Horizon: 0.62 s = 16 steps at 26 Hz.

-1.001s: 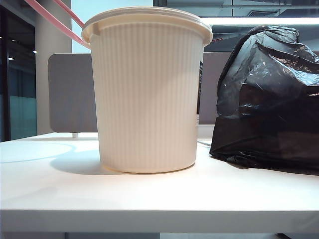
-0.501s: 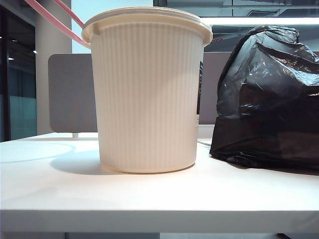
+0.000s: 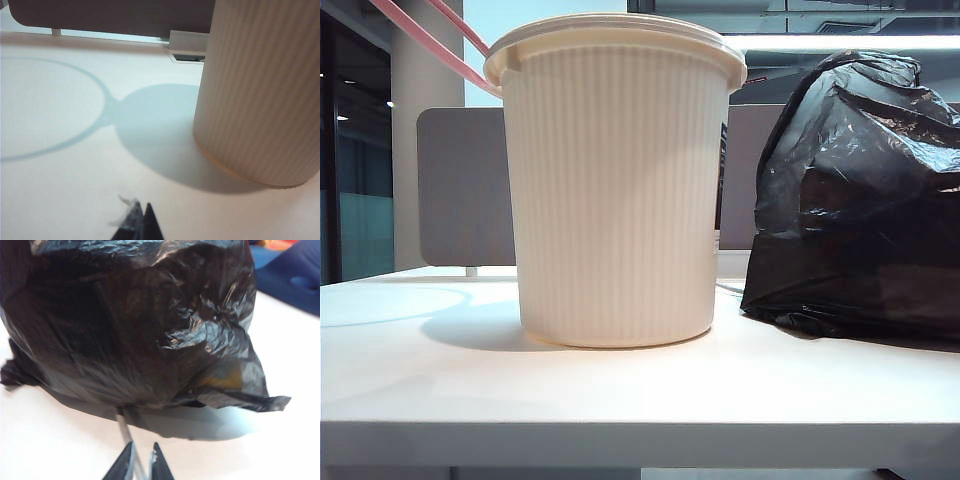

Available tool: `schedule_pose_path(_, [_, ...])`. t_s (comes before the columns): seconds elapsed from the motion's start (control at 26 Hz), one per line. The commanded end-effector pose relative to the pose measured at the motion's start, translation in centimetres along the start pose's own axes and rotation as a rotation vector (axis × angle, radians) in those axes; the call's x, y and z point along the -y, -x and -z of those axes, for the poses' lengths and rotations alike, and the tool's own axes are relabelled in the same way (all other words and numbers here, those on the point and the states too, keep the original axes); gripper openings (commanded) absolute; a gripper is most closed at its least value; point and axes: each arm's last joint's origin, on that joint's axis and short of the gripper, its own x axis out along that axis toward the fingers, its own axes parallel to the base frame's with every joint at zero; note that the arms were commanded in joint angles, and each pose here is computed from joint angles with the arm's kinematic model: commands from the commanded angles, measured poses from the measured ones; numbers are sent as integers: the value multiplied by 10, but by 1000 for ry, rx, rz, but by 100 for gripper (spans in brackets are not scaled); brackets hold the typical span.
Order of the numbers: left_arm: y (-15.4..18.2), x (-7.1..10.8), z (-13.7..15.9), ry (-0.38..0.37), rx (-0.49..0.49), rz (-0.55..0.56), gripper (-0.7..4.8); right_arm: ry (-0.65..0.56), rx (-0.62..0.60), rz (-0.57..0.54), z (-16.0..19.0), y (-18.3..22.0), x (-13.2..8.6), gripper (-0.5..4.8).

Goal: Open the ring lid of the trash can, pull out the black garbage bag inside, and place it on the table.

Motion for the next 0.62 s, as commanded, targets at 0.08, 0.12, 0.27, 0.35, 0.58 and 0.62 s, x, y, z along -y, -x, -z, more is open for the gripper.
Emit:
schedule_pose_path(0.08, [0,0,-2,-2,11,4,-5,137,18,8,-2,0,0,45])
schedule_pose_path(0.12, [0,0,-2,-2,11,4,-5,155,19,8,-2,0,0,45])
schedule_pose_path(0.27, [0,0,-2,-2,11,4,-6,161,39,-12,-1,-2,0,45])
schedule_pose_path(0.35, [0,0,-2,-2,11,4,-5,161,46,-26,-1,-2,-1,45])
schedule_pose_path(0.58, [0,0,-2,-2,11,4,-5,161,49,-48,-1,-2,-1,45])
schedule_pose_path(0.62, [0,0,-2,-2,11,4,-5,159,49,-53,-1,-2,-2,45])
